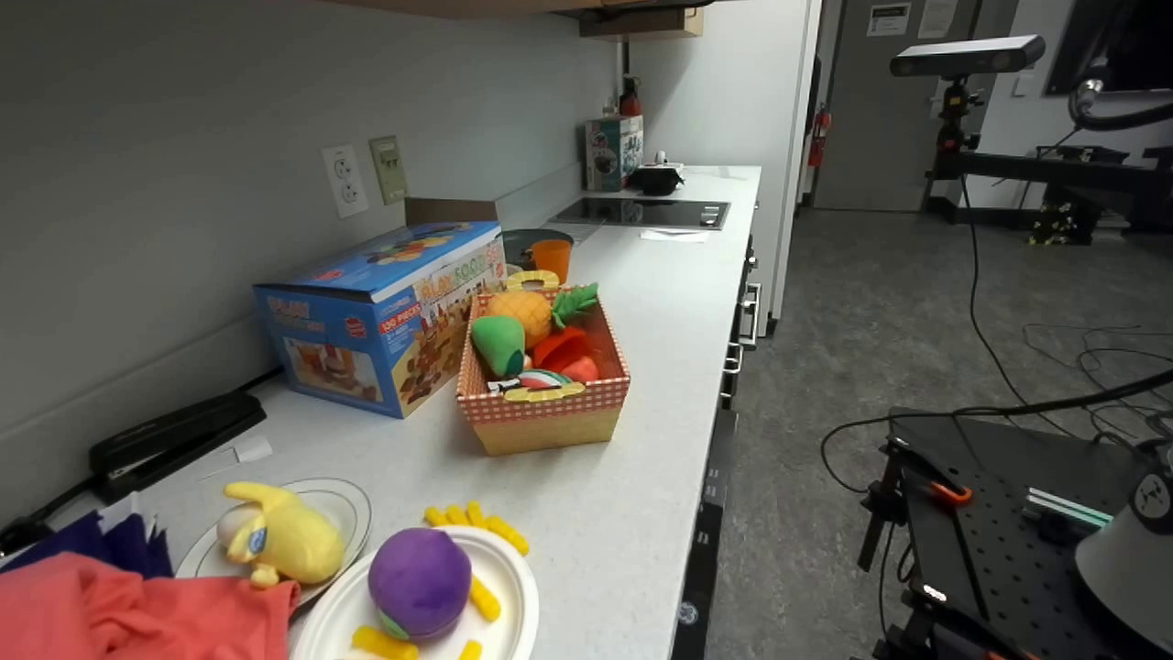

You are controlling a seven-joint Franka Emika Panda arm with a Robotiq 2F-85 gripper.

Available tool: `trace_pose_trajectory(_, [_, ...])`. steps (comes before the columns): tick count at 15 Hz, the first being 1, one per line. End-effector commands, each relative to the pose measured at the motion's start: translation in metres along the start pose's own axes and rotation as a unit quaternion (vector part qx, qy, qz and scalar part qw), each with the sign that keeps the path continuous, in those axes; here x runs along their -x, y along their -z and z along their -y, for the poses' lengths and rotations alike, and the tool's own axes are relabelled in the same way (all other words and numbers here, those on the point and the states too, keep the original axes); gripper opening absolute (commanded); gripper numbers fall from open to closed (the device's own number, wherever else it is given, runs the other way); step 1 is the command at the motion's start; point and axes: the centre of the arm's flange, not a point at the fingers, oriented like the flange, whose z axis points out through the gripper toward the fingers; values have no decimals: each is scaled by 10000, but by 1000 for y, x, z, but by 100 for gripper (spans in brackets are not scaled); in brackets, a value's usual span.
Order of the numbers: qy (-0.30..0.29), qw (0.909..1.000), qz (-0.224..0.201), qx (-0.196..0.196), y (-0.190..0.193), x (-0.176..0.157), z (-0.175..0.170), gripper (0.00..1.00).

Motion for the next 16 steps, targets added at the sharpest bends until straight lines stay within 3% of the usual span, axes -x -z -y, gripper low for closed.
trace_pose_trajectory(1, [-316, 9988, -85, 367, -26, -29, -21, 100])
trace_pose_trajectory(10, [-590, 9829, -70, 1745, -71, -51, -77, 100])
trace_pose_trajectory(13, [-658, 9785, -142, 1947, -70, -55, -83, 100])
trace_pose_trajectory(16, [-757, 9801, -169, 1827, -60, -53, -78, 100])
